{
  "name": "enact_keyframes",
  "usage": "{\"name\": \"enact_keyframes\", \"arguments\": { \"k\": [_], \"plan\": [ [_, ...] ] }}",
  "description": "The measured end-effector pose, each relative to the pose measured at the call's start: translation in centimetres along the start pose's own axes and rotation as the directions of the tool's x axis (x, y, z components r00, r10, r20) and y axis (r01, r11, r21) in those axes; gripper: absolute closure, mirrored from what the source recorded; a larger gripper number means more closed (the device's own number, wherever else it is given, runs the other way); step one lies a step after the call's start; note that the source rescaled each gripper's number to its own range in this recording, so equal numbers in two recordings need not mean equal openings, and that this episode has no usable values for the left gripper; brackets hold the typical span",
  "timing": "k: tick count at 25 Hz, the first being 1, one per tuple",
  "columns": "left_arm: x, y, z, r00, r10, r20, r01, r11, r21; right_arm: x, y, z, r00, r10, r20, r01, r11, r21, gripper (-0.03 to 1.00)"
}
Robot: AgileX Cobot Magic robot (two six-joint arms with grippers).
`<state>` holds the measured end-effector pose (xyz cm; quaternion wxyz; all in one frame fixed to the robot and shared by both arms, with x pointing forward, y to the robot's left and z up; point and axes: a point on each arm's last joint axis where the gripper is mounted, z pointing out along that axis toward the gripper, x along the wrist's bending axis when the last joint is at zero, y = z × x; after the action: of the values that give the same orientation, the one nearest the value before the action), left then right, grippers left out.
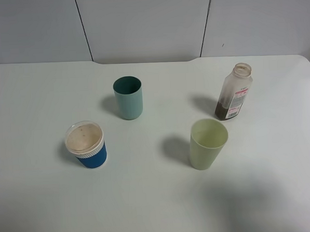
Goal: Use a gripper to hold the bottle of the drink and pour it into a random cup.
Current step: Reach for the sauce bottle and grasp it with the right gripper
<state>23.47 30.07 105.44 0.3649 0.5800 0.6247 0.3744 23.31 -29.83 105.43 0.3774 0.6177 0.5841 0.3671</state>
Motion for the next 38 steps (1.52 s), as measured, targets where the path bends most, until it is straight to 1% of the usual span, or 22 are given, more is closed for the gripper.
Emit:
{"name": "enact_keyframes", "arguments": {
  "k": [38],
  "plan": [
    [0.0, 0.0, 0.0, 1.0, 0.0, 0.0, 0.0, 1.0, 0.0, 0.0, 0.0, 0.0, 1.0, 0.0, 0.0, 0.0, 1.0, 0.0, 0.12]
  ]
}}
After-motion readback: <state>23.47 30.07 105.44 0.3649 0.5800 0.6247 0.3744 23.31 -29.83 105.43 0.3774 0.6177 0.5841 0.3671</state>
